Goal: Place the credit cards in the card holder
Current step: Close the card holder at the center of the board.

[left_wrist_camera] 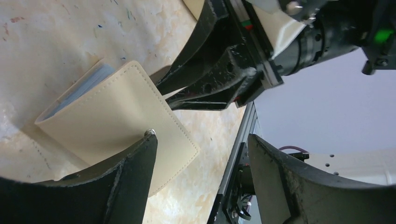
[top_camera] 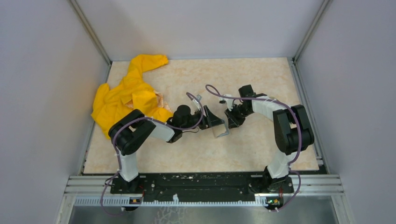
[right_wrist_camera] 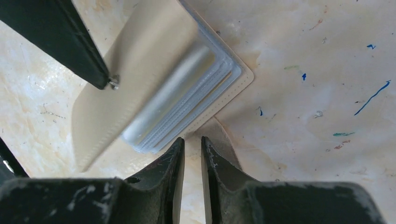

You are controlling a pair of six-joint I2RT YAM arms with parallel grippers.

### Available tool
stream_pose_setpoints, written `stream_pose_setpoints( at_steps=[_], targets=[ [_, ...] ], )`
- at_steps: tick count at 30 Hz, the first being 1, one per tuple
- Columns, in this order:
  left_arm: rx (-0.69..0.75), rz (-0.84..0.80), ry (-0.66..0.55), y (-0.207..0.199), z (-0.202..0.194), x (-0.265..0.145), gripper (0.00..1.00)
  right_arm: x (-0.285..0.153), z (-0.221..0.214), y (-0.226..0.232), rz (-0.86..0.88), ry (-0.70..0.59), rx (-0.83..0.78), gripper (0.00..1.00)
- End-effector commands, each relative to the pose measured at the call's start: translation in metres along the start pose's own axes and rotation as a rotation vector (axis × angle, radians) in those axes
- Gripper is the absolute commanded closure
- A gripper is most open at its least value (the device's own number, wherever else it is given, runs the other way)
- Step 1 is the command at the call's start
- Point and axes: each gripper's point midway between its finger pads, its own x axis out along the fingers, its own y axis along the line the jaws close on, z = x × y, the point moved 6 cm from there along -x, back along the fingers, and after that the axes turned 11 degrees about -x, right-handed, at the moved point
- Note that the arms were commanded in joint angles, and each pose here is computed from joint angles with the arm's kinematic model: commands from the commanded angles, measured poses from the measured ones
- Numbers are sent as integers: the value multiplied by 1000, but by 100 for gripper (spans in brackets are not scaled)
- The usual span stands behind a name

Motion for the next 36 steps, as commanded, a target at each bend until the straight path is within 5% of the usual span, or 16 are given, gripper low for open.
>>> stream_pose_setpoints(
  at_steps=[1,7,16,19,28,36],
  targets=[
    [4,47,56,11,-6,13,23,-23,28,-4,-44,-105,-35,80],
    [-20,126,48,30,-6,20,32,-54,32,-12,-106,-204,-23,75],
    [-40,235,7,49,-3,21,61,-54,34,-6,-29,-260,-1,59],
    [-52,248,2,53,-4,22,62,-46,30,-11,-12,-221,60,65],
    [-79,308,-17,69,-6,21,71,-62,23,-24,-161,-135,59,60],
    [-88,305,-11,72,-7,23,72,-49,11,-27,-99,-49,142,62]
  ],
)
